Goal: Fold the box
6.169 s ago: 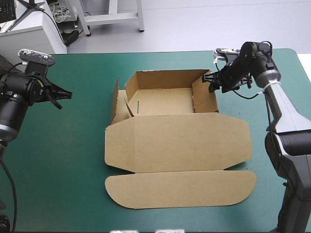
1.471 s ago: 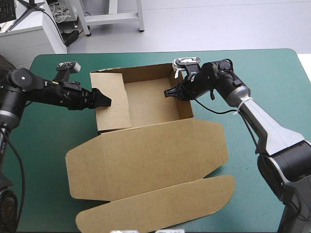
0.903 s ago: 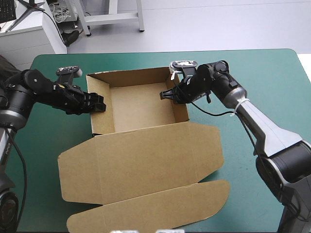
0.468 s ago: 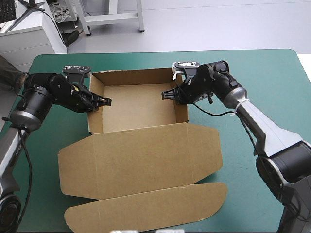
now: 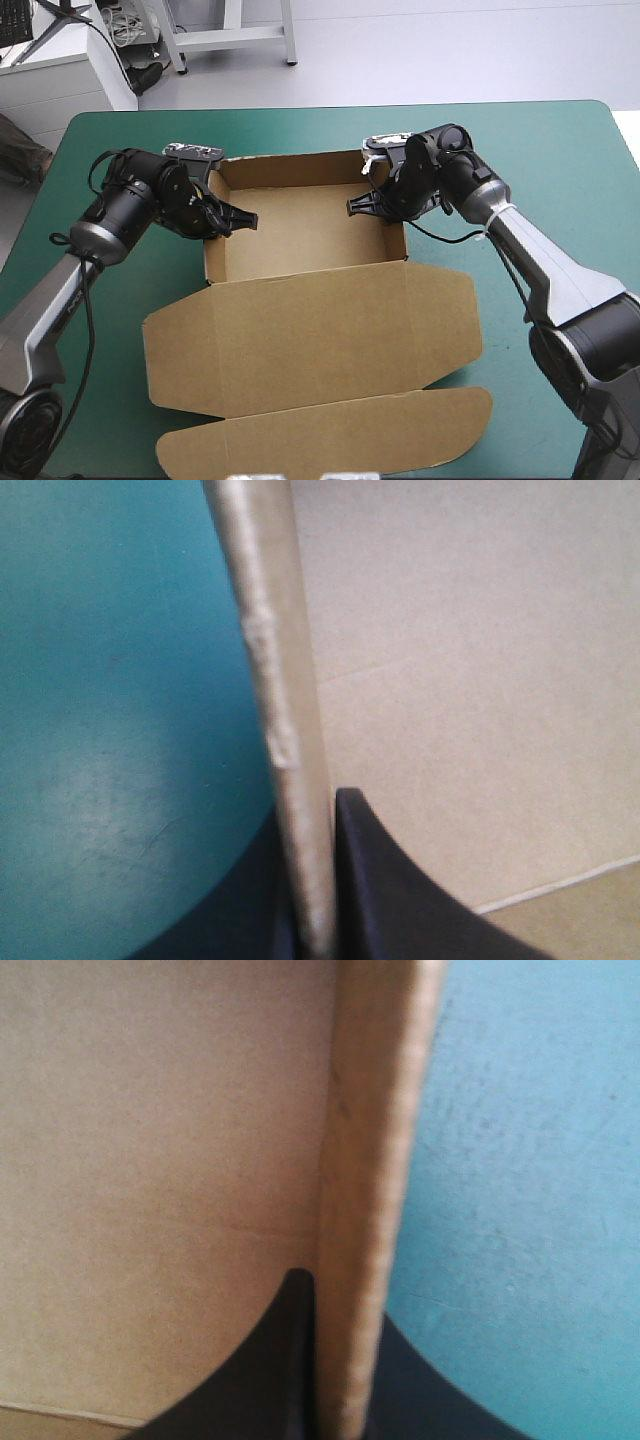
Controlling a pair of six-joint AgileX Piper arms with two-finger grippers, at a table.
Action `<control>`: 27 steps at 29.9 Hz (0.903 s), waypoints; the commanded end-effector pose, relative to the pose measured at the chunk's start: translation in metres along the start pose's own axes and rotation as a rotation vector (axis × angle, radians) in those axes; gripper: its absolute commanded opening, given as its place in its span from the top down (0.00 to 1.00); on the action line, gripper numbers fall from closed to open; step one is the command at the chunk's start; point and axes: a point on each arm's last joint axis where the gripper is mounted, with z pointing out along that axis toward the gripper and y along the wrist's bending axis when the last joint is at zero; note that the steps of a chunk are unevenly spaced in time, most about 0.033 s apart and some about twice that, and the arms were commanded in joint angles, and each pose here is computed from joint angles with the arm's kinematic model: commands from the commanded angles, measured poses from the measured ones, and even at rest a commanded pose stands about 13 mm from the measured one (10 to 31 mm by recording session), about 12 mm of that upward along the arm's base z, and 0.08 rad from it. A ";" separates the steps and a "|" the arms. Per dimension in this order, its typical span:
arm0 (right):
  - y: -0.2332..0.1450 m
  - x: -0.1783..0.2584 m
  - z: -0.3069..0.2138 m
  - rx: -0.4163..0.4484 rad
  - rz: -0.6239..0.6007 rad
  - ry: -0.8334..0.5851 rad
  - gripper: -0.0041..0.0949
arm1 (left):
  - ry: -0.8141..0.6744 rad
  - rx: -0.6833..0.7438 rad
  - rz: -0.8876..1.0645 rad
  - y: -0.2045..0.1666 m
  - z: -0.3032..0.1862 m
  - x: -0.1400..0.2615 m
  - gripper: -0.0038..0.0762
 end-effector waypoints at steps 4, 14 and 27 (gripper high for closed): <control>-0.011 0.003 -0.032 0.127 -0.006 -0.008 0.98 | -0.050 0.075 0.033 -0.014 -0.001 -0.021 0.96; -0.009 0.003 -0.008 0.107 0.052 0.053 0.98 | 0.069 0.045 0.032 -0.017 0.054 -0.026 0.96; -0.010 0.002 0.019 0.123 -0.049 0.119 0.87 | 0.138 0.041 0.172 -0.018 0.086 -0.026 0.94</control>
